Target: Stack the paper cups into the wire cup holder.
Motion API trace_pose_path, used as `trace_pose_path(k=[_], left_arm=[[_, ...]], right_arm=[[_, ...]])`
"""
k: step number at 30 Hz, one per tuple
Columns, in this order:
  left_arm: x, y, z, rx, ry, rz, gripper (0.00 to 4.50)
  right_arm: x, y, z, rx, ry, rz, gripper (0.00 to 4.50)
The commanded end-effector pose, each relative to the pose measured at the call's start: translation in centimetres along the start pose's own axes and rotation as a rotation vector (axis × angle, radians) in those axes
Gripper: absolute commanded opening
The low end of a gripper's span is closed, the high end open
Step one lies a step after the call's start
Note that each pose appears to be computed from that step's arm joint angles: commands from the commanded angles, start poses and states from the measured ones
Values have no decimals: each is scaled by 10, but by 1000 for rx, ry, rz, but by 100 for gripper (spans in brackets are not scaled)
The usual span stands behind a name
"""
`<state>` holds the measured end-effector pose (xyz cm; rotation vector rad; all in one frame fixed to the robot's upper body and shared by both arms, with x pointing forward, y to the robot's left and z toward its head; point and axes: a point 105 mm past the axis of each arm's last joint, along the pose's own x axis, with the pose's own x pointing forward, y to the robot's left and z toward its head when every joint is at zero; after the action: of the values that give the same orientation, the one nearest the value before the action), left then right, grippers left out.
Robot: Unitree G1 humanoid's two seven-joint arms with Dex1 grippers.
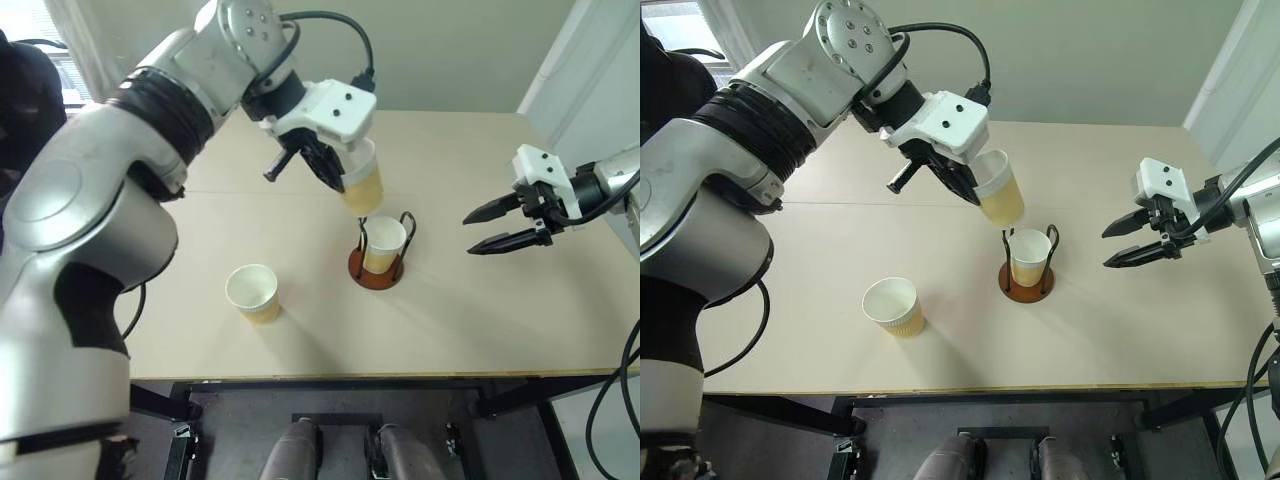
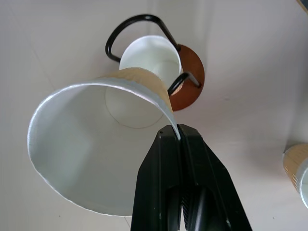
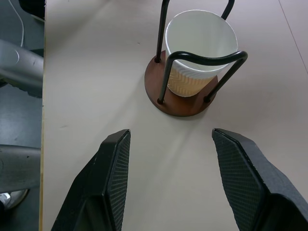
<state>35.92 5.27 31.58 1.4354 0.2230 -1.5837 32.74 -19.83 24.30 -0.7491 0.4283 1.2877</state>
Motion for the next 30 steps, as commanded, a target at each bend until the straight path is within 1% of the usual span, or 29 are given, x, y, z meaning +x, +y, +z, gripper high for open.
trace_pose_path(k=[1,12,30], left_arm=[[-11,9,21,75,-13,12,5],[-1,12,29,100,-36,-2,5],[20,6,18,130,12,-64,5]], right_arm=[[-10,2,6,-30,-2,-22,270],[-11,4,5,-24,5,-29,270],[-11,6,5,-24,0,-29,270]])
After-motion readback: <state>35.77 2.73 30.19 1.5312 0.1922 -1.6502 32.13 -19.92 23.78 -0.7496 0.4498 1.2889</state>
